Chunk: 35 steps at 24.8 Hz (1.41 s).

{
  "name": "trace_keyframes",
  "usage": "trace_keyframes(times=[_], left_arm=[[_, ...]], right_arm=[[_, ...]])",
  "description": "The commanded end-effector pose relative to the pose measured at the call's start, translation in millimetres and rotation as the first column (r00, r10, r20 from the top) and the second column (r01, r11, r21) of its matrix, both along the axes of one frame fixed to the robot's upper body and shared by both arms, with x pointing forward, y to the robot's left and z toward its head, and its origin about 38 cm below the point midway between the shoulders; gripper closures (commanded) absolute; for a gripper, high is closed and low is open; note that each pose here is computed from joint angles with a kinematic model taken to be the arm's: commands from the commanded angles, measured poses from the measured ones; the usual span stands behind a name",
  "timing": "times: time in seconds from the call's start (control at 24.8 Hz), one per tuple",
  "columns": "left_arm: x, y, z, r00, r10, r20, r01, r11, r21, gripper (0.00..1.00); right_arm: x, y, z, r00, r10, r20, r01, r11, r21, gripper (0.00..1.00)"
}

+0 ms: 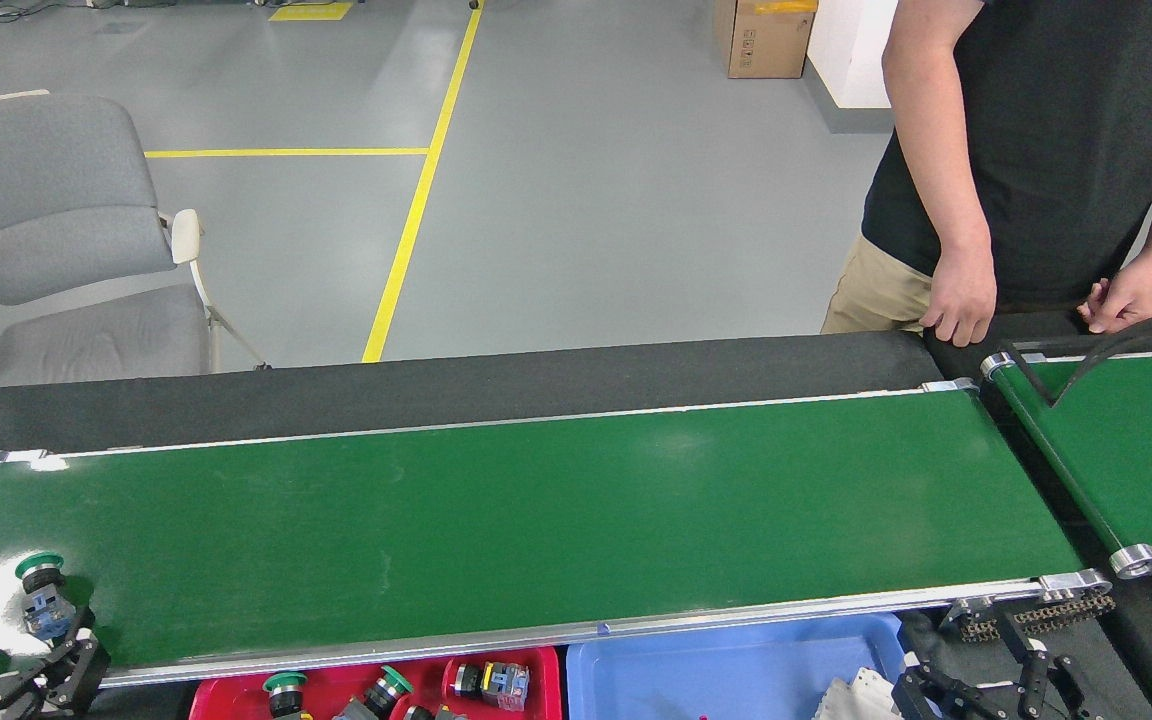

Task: Pick switch part from conveyor to tray

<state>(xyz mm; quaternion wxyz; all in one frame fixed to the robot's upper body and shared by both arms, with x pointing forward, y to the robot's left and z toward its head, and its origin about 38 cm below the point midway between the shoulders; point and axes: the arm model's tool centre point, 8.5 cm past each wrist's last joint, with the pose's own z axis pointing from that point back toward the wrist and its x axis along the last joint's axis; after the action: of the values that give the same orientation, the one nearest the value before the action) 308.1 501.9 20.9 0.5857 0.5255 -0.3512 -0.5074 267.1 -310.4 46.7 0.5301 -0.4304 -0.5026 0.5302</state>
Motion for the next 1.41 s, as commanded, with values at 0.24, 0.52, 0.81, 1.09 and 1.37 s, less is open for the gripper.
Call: trace_keyframes(times=[0.24,0.52,0.81,1.09,1.37], left_arm=[[10.0,14.4,2.0,0.999,-0.016,0.033,0.016,1.0,-0.01,0.95],[-20.3,-78.4,21.9,0.888,-0.437,0.141,0.442,0.897,-0.003,0.93],[-81.4,-197.9,31.7,0.746,-0.618,0.246,0.651,0.755,-0.076,0.0],[-97.3,-166.2,25.6,0.82,-0.529,0.218,0.556,0.828,-0.081,0.0],[-117.6,-100.5,21.5,0.958,-0.244,0.149,0.247,0.969,-0.001,0.0]], right_arm=[[7.5,1.1,10.2,0.999,0.018,0.031,-0.018,1.0,-0.005,0.02],[7.2,0.9,8.0,1.0,0.017,0.006,-0.017,1.0,-0.006,0.02],[7.4,1.0,8.9,1.0,0.017,0.012,-0.017,1.0,-0.006,0.02],[6.2,1.9,7.7,1.0,0.018,0.012,-0.018,1.0,0.0,0.02],[3.5,18.7,3.6,0.999,0.045,0.017,-0.045,0.998,0.05,0.02]])
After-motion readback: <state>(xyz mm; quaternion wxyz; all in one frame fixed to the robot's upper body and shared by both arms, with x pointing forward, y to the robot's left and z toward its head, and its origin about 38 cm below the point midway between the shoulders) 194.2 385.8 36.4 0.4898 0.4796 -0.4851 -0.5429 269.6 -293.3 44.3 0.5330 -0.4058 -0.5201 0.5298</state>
